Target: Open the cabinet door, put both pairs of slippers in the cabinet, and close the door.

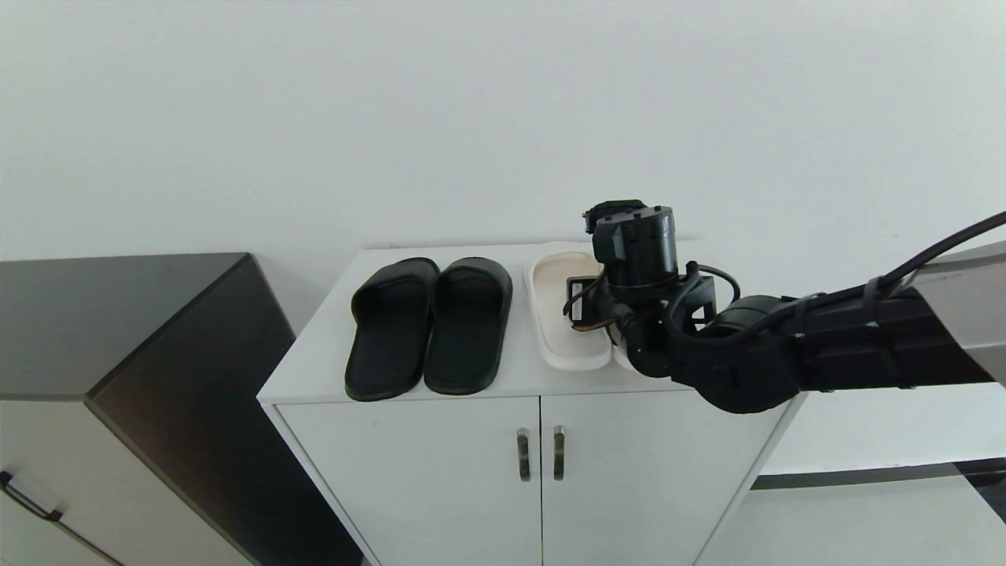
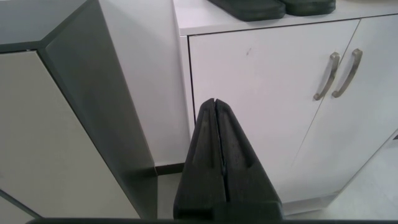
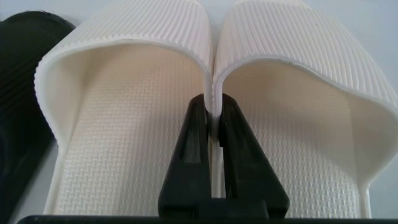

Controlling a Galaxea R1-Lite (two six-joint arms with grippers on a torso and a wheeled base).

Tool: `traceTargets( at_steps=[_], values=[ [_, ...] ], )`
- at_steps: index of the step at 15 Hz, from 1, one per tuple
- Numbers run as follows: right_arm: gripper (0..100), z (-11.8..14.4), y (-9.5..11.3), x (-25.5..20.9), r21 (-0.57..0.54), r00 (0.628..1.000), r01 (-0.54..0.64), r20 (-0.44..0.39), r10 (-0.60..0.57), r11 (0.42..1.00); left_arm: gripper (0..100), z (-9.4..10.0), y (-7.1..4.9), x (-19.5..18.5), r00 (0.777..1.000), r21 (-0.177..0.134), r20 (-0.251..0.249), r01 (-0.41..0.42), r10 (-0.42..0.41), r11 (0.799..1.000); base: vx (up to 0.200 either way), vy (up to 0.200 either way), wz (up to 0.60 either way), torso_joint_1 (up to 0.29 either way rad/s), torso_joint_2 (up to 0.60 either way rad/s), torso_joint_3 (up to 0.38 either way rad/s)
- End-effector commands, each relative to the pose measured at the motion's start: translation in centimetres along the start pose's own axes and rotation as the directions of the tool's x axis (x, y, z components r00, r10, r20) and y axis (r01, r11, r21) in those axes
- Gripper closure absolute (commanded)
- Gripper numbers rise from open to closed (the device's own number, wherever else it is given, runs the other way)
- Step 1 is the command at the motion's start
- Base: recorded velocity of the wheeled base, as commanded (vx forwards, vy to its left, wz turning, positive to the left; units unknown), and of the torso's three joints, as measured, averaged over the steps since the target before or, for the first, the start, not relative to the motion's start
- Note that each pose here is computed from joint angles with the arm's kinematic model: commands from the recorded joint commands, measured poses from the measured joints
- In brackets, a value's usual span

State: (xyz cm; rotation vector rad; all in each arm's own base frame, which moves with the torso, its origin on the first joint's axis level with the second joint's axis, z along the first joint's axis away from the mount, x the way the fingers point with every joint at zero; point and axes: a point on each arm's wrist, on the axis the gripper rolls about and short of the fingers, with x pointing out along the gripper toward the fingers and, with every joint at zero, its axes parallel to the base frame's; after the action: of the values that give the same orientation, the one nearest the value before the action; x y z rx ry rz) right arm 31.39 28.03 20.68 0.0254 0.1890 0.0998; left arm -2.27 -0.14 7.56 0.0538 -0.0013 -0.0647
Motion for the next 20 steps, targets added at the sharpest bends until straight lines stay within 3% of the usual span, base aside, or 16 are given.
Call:
traceTargets(
  at_steps=[1, 4, 8, 11, 13, 20],
  values=[
    [100, 1.8, -1.7, -2.8, 0.008, 0.999, -0.038, 0.021, 0.037, 0.999, 100, 0.0, 0.0, 0.0, 1.0, 0.0, 0.0, 0.0, 0.0, 1.0, 0.0, 0.0, 0.0, 0.0, 0.0, 0.0],
    [100, 2.3, -4.0, -8.3, -0.002, 0.976, -0.216, -0.004, 0.216, 0.976, 100, 0.0, 0.0, 0.0, 1.0, 0.0, -0.001, 0.0, 0.0, 1.0, 0.0, 0.0, 0.0, 0.0, 0.0, 0.0],
    [100, 1.5, -8.4, -15.7, -0.024, 0.903, -0.43, -0.032, 0.429, 0.902, 100, 0.0, 0.0, 0.0, 1.0, 0.0, -0.001, 0.0, 0.0, 1.0, 0.0, 0.0, 0.0, 0.0, 0.0, 0.0],
    [100, 0.5, -11.0, -18.5, -0.046, 0.886, -0.464, -0.03, 0.463, 0.885, 100, 0.0, 0.0, 0.0, 1.0, -0.002, -0.003, 0.0, 0.0, 1.0, 0.0, 0.0, 0.0, 0.0, 0.0, 0.0],
    [100, 0.0, -11.5, -18.9, -0.051, 0.873, -0.487, -0.065, 0.483, 0.872, 100, 0.0, 0.0, 0.0, 1.0, -0.019, -0.003, 0.0, 0.0, 1.0, 0.0, 0.0, 0.0, 0.0, 0.0, 0.0],
    [100, -0.7, -11.8, -19.1, -0.057, 0.864, -0.5, -0.095, 0.494, 0.864, 100, 0.0, 0.0, 0.0, 1.0, -0.017, -0.001, 0.0, 0.0, 1.0, 0.0, 0.0, 0.0, 0.0, 0.0, 0.0]
  ],
)
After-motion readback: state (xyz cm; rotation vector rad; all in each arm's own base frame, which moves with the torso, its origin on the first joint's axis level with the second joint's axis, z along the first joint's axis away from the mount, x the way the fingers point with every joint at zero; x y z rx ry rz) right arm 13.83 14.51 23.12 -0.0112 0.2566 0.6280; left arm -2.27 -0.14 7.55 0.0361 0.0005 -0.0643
